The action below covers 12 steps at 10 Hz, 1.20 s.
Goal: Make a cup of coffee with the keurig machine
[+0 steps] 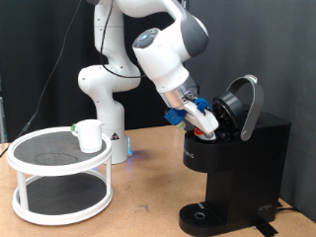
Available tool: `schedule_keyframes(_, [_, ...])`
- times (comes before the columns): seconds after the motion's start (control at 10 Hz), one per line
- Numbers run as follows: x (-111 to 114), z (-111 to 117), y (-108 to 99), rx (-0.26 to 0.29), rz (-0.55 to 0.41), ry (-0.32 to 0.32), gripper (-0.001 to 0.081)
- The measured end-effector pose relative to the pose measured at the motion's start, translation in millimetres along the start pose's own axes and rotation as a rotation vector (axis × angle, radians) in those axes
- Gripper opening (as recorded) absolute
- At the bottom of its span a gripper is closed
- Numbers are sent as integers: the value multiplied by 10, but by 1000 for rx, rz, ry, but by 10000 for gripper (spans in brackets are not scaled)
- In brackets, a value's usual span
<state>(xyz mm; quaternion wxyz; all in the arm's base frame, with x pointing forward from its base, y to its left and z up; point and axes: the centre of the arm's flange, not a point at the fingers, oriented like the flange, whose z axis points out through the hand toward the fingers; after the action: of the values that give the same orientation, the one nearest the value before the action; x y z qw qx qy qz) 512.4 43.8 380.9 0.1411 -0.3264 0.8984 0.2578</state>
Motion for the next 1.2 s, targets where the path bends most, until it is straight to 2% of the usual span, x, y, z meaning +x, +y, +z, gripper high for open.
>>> schedule_keyframes(0.1, [5,13,-7,-1,2,2,471])
schedule_keyframes(0.2, [10,26,-13,-2,3,4,649])
schedule_keyframes(0.3, [14,38,-19,-3,6,5,709])
schedule_keyframes(0.5, [10,43,-16,-13,2,-7,730])
schedule_keyframes(0.9, [-8,-69,64,-75,-39,-28,734])
schedule_keyframes(1.2, [-22,-182,126,-82,-59,-37,734])
